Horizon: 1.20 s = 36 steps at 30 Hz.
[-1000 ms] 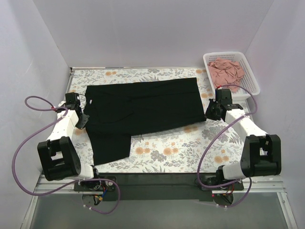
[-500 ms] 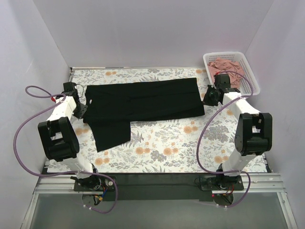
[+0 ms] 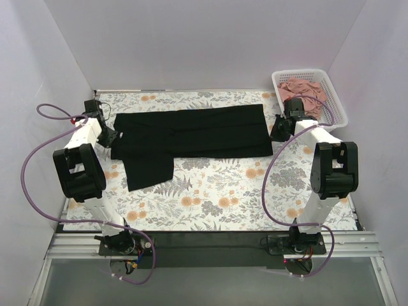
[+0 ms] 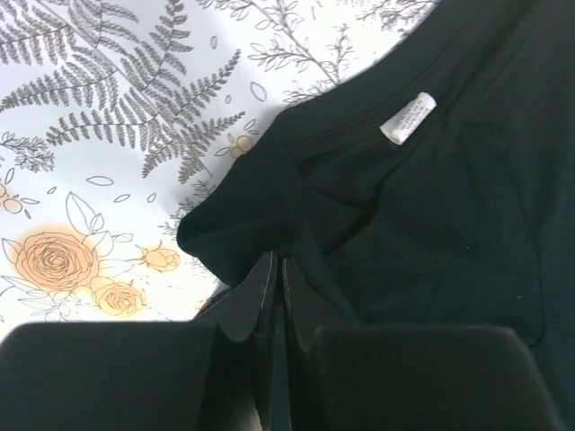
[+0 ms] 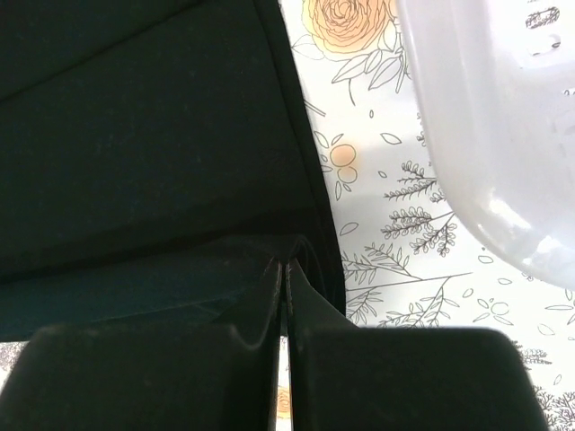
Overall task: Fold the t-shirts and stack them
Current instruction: Fold the tshirt
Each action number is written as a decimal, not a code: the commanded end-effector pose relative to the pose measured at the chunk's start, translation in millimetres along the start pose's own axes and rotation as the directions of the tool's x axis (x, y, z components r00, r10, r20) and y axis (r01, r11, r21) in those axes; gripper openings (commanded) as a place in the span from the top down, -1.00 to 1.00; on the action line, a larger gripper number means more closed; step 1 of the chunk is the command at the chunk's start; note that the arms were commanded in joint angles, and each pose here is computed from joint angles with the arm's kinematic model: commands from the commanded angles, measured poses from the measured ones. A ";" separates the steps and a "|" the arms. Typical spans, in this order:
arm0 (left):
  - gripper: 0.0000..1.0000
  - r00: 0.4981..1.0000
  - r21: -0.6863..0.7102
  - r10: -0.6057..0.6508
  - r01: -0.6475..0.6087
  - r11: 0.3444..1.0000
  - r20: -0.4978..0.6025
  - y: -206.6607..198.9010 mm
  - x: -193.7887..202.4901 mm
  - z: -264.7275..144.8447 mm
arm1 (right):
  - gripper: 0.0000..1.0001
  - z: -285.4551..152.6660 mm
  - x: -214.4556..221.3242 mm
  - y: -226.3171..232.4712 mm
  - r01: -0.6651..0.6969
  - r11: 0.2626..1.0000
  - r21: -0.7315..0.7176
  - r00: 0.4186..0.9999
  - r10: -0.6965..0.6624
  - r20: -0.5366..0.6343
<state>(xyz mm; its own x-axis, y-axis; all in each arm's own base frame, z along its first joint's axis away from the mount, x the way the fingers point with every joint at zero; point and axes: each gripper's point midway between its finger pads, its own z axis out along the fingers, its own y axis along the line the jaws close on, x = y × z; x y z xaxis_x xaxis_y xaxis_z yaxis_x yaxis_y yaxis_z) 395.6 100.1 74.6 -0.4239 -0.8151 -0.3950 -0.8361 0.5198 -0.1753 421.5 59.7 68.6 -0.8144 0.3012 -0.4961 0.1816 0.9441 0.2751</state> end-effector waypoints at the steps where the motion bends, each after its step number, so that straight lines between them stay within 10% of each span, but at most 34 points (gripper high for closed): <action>1: 1.00 0.999 0.038 0.012 -0.013 0.999 0.035 -11.4 -18.3 -5.3 | 0.97 -4.0 -33.2 3.0 0.010 1.000 0.003 0.996 -0.011 0.089; 36: 1.00 0.997 0.056 -0.001 -0.003 0.998 0.074 -34.9 -34.8 18.5 | 0.97 22.0 -60.4 -2.3 -0.002 0.999 0.051 0.988 -0.006 0.153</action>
<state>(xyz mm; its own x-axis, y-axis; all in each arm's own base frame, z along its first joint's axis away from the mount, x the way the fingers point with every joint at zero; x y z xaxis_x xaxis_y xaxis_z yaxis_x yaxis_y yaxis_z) 434.5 100.9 61.2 -0.4530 -0.8014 -0.3906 -0.8079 0.5542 -0.2002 459.7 53.7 69.4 -0.7725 0.3056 -0.5566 0.1926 0.9481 0.2532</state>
